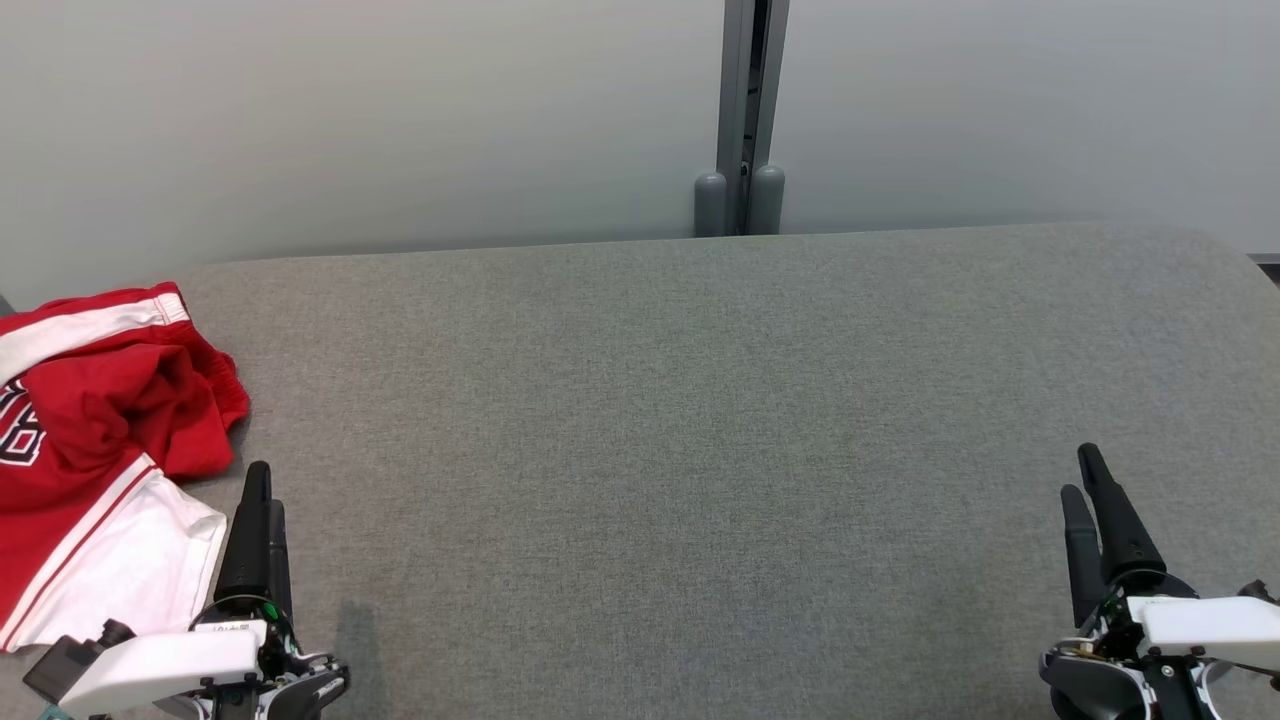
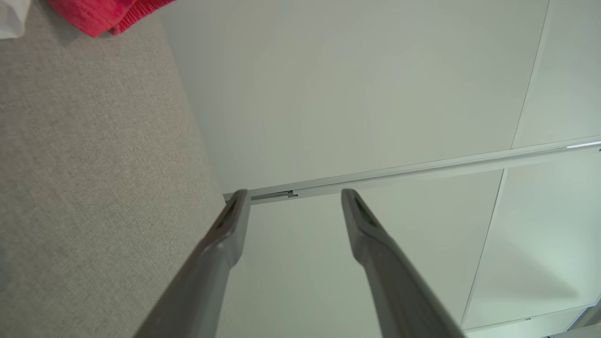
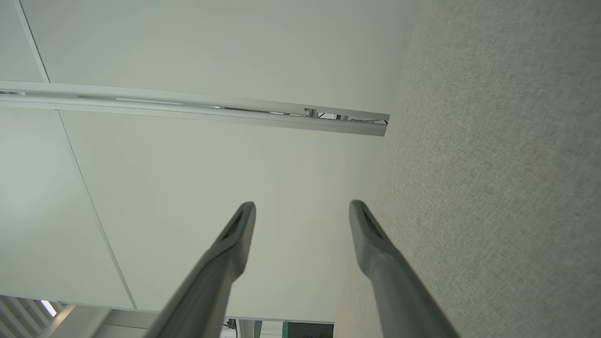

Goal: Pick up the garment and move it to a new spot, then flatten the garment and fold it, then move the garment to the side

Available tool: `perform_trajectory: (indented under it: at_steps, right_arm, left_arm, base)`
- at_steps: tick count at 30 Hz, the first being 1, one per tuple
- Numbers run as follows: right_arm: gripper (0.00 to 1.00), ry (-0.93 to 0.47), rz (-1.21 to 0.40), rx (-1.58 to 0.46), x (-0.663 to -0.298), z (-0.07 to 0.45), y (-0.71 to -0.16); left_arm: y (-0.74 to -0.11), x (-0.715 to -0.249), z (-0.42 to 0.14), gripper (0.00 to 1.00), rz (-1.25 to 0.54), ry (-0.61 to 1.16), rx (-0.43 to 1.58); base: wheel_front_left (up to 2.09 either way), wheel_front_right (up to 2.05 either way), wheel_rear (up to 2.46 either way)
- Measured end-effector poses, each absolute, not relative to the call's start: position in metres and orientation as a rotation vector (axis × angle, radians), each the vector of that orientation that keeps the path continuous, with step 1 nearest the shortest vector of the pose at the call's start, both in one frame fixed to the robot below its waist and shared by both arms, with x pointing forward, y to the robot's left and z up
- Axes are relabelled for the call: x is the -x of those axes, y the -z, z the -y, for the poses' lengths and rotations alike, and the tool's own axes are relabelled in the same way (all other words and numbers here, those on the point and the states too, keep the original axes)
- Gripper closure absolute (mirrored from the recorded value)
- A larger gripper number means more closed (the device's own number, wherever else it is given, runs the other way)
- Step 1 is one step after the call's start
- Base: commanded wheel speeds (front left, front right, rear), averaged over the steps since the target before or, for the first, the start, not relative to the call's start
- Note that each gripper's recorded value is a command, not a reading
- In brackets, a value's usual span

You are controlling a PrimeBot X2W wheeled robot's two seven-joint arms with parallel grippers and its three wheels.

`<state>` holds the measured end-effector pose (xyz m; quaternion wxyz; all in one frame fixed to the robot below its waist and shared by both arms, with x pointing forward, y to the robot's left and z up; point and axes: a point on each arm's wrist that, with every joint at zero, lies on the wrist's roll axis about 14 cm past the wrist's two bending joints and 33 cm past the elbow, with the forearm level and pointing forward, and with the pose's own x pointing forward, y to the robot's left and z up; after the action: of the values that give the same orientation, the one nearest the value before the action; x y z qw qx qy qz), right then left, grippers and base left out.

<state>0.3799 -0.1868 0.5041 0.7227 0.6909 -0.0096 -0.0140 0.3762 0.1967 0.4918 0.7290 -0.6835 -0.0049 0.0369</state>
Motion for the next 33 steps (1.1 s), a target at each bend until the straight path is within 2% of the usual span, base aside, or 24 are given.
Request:
perform_trajectory:
  at_steps: [9, 33]
  right_arm:
    - [0.00, -0.007, 0.041, -1.369, -0.382, 0.180, -0.516]
    - [0.00, -0.079, 0.082, -0.869, -0.385, 0.167, -0.533]
  left_arm:
    - [-0.498, -0.378, -0.199, 0.00, 0.034, -0.077, 1.360]
    - [-0.505, -0.383, -0.193, 0.00, 0.024, -0.058, 0.731]
  base:
    - [0.00, 0.00, 0.00]
    - [0.00, 0.00, 0.00]
